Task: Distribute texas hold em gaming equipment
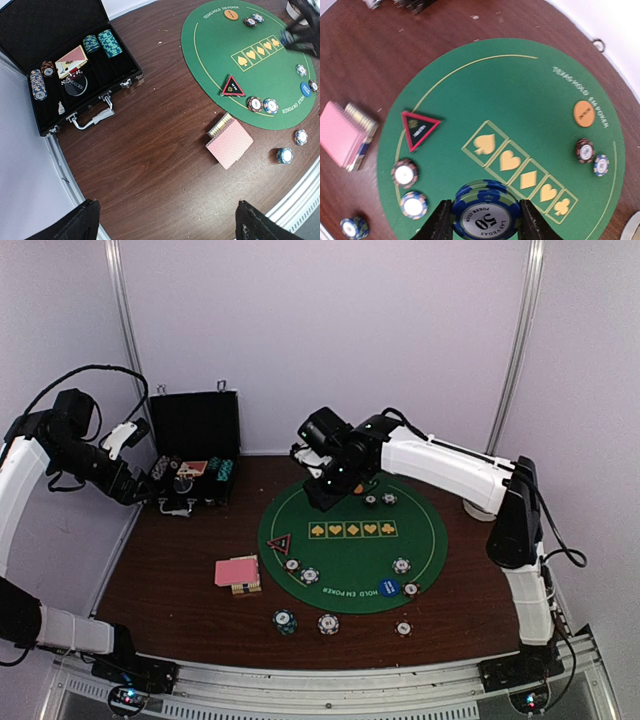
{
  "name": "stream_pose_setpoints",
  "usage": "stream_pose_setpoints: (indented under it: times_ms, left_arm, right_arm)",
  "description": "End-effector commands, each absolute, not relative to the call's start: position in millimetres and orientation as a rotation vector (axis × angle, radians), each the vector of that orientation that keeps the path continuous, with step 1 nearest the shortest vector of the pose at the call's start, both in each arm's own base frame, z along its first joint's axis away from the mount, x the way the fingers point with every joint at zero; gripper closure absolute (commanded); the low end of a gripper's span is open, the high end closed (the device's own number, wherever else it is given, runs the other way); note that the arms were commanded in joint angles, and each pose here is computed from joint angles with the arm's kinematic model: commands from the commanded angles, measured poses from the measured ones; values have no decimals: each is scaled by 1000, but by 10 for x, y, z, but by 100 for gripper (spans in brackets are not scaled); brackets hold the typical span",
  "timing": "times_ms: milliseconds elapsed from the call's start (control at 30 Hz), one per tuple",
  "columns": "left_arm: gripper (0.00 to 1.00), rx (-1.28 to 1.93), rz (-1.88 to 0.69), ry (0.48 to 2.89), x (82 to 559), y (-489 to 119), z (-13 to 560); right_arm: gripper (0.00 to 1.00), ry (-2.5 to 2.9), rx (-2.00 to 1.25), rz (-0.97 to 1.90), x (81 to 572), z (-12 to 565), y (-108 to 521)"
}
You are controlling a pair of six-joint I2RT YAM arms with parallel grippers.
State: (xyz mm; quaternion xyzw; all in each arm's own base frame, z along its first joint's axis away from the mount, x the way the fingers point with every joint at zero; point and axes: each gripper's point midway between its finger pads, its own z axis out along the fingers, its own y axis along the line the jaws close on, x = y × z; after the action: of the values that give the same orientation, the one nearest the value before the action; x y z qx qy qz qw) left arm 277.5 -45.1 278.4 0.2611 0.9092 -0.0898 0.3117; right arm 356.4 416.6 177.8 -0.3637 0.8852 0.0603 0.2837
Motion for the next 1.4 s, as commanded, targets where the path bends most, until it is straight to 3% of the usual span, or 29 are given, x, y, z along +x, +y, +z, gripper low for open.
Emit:
stream_pose_setpoints:
  times_ms: [0, 233, 433, 1367]
  left_arm:
    - [2, 698, -254, 2381, 2774, -470, 2811]
    - [3, 696, -287, 2399, 2801, -493, 2748]
    - [2, 697, -293, 2417, 2803, -490, 2690]
    - [2, 702, -275, 2451, 2817, -450, 2589]
  right_arm:
    - [97, 2391, -799, 5, 4180, 1626, 3871]
    - [99, 2431, -599, -28, 4928, 1239, 3514]
    - [99, 2474, -490, 8, 5229, 944, 3290]
    - [95, 2529, -505, 34, 5367, 353, 3322]
